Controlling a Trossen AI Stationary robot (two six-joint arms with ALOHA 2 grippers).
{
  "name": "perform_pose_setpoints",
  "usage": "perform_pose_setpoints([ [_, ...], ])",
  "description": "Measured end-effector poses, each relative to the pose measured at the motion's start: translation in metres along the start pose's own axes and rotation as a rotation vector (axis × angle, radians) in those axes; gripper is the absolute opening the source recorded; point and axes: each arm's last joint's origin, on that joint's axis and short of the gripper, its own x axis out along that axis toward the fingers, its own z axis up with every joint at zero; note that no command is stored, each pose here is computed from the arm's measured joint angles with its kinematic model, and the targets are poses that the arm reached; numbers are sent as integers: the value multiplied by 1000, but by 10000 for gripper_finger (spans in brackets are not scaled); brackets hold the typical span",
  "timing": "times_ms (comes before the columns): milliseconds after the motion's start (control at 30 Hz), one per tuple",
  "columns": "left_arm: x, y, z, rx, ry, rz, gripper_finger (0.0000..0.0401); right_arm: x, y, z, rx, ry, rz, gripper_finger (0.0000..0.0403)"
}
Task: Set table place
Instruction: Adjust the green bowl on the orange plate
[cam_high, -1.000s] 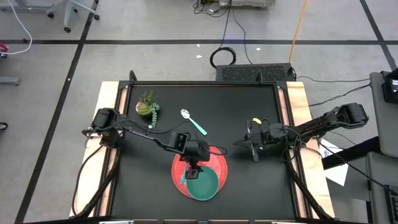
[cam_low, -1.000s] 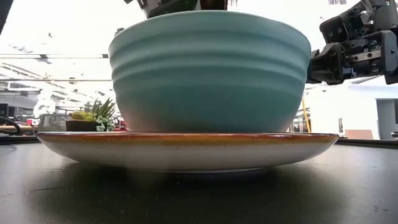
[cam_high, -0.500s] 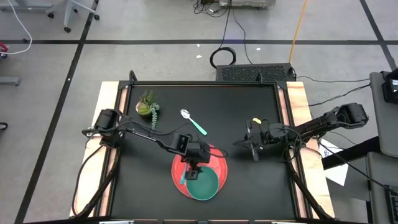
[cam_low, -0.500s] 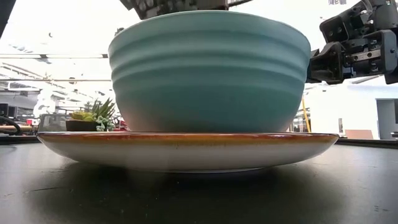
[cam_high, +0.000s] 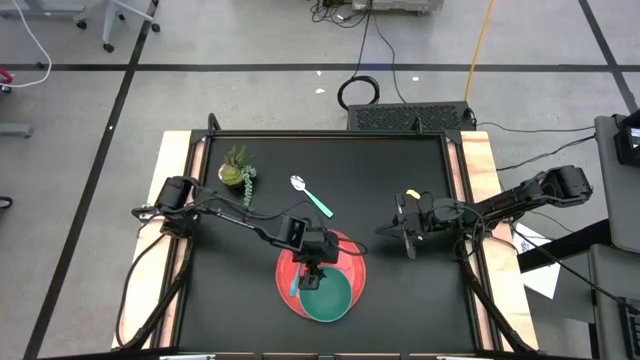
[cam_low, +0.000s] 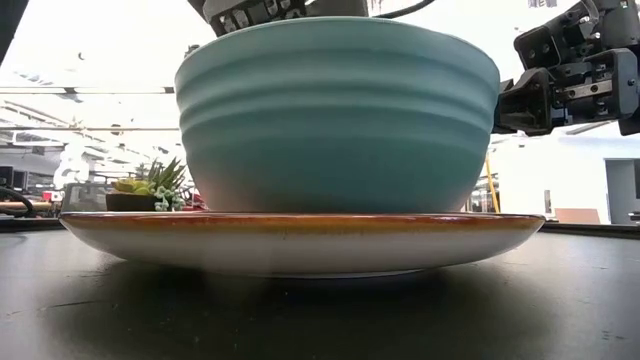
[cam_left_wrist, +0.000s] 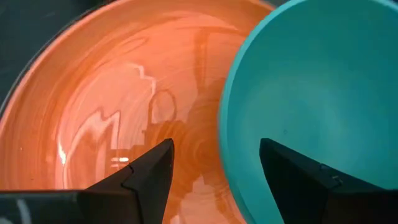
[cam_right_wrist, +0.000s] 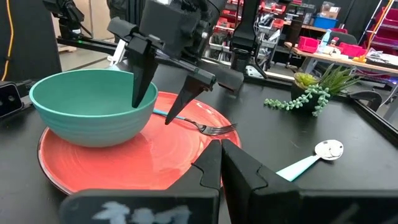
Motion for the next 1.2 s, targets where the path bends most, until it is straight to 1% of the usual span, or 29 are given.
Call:
perform_pose_setpoints([
  [400,0,0,1,1,-9,7,243,0,0,0,0,-1,0,0],
  [500,0,0,2,4,-21,6,234,0,0,0,0,0,0,0],
  [567,0,0,2,4,-22,6,214,0,0,0,0,0,0,0],
  [767,0,0,2,11,-24,6,135,0,0,0,0,0,0,0],
  [867,0,0,2,13,-24,7,103,0,0,0,0,0,0,0],
  [1200,0,-1,2,59,-21,7,33,0,0,0,0,0,0,0],
])
